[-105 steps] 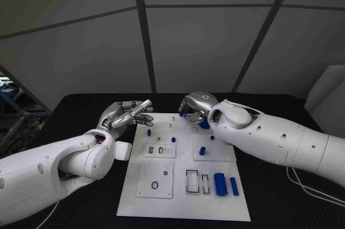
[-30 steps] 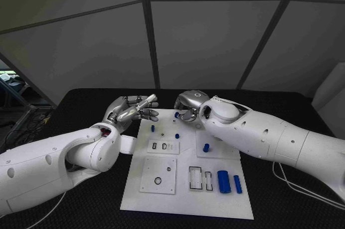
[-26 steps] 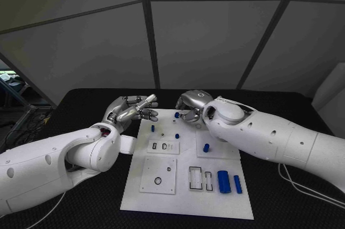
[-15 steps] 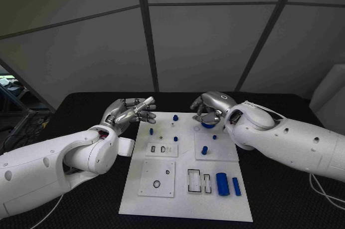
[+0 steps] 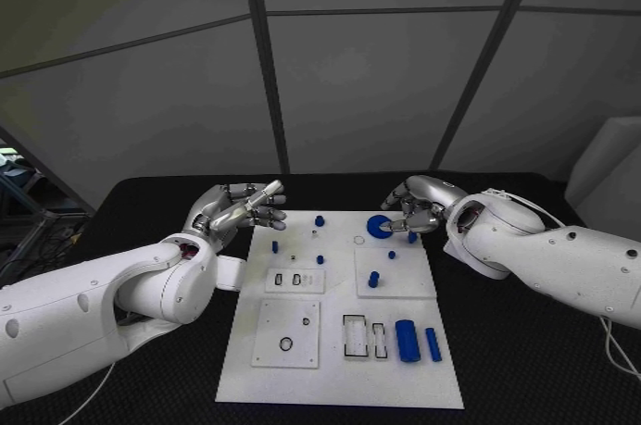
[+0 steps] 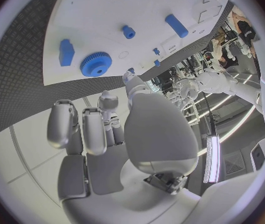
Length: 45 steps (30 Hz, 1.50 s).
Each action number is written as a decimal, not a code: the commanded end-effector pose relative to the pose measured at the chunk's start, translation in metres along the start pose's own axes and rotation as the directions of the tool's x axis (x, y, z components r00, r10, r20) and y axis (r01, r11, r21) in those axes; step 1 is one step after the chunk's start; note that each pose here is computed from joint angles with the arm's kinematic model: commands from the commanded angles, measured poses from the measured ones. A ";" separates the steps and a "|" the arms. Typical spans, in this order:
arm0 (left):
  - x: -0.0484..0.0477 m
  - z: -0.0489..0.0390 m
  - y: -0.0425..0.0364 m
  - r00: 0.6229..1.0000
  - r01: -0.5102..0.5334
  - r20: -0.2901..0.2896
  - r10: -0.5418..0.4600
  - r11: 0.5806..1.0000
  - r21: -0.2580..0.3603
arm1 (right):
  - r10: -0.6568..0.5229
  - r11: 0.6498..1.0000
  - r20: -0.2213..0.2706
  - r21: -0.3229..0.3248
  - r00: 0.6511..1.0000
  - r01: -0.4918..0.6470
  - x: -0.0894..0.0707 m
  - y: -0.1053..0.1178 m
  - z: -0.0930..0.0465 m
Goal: Assemble the parts on the task board
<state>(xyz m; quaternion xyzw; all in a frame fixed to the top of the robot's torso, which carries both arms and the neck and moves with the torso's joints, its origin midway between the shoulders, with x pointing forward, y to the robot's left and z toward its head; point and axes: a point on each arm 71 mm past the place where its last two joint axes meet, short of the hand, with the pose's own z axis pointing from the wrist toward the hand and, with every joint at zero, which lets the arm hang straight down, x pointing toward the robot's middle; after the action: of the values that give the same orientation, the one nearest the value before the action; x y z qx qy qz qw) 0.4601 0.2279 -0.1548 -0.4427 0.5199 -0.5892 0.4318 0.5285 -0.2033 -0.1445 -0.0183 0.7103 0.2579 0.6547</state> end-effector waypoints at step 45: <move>0.0009 0.0010 -0.0001 1.000 0.006 -0.019 -0.006 1.000 0.001 | -0.099 0.989 -0.126 0.093 0.987 0.111 0.017 -0.004 0.028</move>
<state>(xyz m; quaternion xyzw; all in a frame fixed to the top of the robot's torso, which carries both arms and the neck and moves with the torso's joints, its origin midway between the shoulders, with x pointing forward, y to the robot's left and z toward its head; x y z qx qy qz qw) 0.4610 0.2280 -0.1556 -0.4425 0.5214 -0.5901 0.4291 0.5534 -0.1902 -0.1618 -0.0273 0.7544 0.1998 0.6247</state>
